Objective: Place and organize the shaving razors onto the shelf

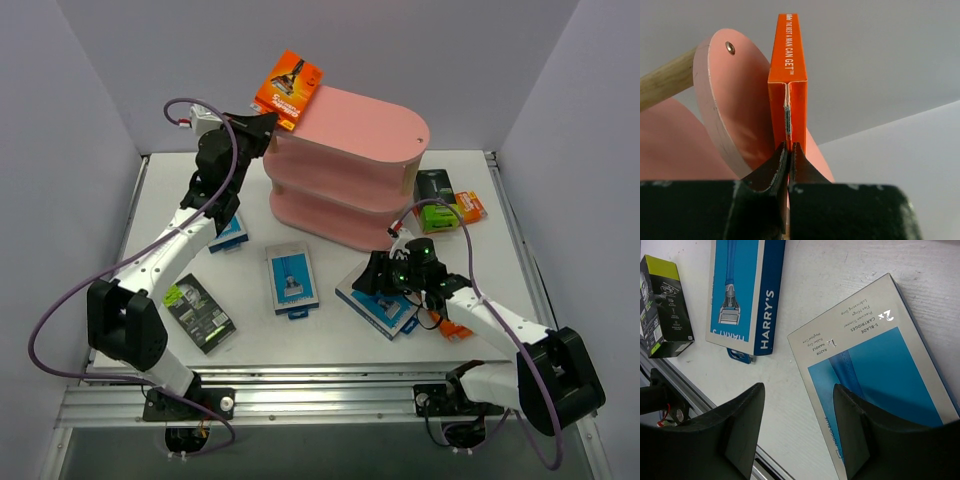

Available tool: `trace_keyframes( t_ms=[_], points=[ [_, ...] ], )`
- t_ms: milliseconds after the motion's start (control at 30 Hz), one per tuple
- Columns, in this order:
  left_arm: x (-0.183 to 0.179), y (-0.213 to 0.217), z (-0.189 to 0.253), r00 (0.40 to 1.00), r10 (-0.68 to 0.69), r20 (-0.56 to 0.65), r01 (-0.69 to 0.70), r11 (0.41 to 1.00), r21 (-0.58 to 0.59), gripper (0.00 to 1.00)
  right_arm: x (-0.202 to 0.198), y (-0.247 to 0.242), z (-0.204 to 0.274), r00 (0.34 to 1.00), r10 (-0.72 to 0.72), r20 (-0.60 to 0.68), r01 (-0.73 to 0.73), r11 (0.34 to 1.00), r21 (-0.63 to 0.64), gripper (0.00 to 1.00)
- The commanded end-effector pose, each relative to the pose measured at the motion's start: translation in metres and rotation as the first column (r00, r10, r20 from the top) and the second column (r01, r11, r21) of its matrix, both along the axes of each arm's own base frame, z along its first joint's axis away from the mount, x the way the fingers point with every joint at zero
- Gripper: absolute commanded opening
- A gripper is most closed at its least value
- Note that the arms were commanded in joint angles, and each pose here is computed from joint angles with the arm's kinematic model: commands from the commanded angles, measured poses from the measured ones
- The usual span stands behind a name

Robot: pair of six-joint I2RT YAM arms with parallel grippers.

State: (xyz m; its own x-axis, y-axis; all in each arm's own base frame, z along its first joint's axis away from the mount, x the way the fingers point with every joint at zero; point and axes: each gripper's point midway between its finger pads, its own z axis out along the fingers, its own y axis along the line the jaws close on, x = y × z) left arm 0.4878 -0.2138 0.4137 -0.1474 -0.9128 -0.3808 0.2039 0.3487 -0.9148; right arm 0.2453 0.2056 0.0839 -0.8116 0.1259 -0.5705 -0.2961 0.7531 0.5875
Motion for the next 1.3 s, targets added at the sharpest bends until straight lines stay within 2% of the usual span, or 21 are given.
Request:
trace_keyframes(
  t_ms=[0,333,1267],
  points=[
    [-0.029,0.009,0.060,0.991,0.025,0.129,-0.006,0.989,-0.145,0.02,0.000,0.000,-0.001,1.000,0.011,0.010,-0.011,1.000,-0.022,0.53],
    [-0.033,0.014,0.034,0.997,0.076,0.033,-0.067,0.975,-0.210,0.02,-0.001,0.002,-0.001,1.000,0.018,0.012,-0.018,0.999,-0.027,0.53],
    [-0.023,0.000,-0.013,0.994,-0.015,-0.110,-0.017,0.959,-0.281,0.02,0.000,0.002,-0.001,1.000,0.011,0.015,-0.011,0.999,-0.033,0.53]
  ],
)
